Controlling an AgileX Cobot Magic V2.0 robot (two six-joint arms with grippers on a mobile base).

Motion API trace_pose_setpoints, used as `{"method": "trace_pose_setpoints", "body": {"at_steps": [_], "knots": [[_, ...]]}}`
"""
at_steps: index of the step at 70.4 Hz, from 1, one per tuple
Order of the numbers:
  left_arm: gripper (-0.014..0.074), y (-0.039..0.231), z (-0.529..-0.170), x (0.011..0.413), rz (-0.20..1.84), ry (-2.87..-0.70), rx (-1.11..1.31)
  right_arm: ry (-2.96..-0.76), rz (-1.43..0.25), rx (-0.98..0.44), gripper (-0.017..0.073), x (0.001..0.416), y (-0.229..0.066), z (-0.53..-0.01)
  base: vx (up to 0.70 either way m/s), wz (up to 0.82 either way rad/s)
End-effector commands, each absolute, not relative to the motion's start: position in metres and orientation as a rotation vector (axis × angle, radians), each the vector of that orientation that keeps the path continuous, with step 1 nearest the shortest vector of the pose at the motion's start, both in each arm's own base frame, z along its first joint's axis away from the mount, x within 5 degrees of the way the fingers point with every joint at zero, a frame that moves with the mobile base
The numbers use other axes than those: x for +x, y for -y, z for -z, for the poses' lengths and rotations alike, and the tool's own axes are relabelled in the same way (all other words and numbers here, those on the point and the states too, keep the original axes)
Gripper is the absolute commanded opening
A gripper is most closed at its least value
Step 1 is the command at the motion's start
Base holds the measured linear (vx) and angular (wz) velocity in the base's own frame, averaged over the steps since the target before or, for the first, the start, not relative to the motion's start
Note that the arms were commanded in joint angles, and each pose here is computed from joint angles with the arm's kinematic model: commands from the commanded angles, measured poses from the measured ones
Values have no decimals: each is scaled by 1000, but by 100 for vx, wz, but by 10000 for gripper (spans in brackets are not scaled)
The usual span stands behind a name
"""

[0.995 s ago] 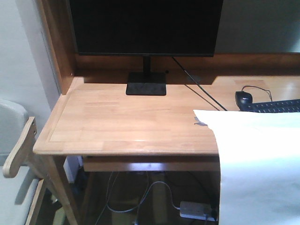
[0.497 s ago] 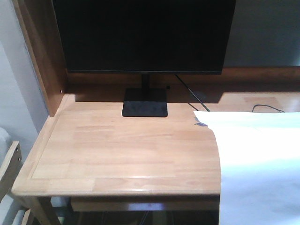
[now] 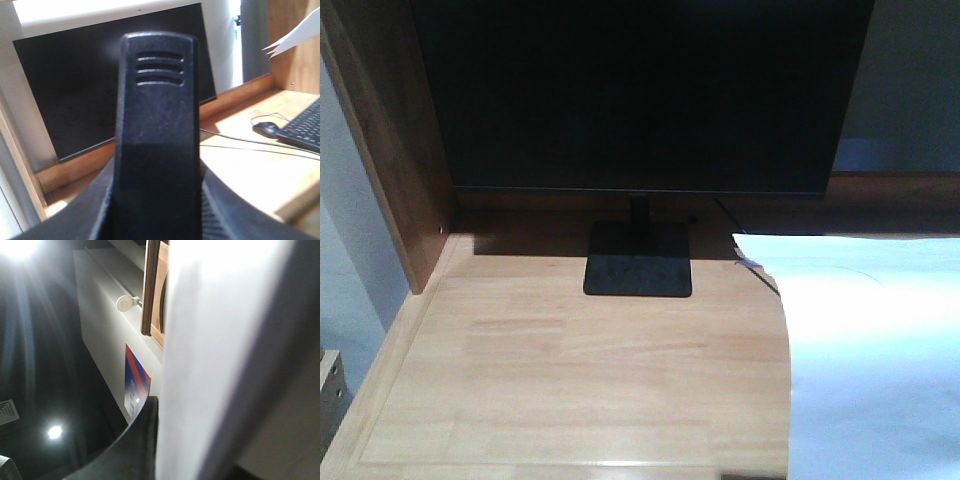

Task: Grab stapler and paper to desk for stapling
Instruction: 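Approach the desk surface in front of the monitor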

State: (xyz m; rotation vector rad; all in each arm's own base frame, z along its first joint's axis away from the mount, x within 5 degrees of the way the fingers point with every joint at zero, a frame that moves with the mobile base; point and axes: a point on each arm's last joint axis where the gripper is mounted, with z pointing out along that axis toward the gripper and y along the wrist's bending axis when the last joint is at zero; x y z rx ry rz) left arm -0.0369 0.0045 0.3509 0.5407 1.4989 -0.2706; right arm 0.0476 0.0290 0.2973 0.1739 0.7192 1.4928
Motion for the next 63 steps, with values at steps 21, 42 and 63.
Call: {"method": "trace_pose_setpoints", "body": {"at_steps": [21, 42, 63], "knots": [[-6, -5, -367, -36, 289, -1395, 493, -671, -1494, 143, -2, 46, -28, -306, 19, 2], [-6, -5, -367, -36, 289, -1395, 493, -671, -1494, 143, -2, 46, -28, -306, 14, 1], [-6, -5, -367, -36, 289, -1395, 493, -671, -1494, 143, -2, 46, -28, -306, 5, -1]]}}
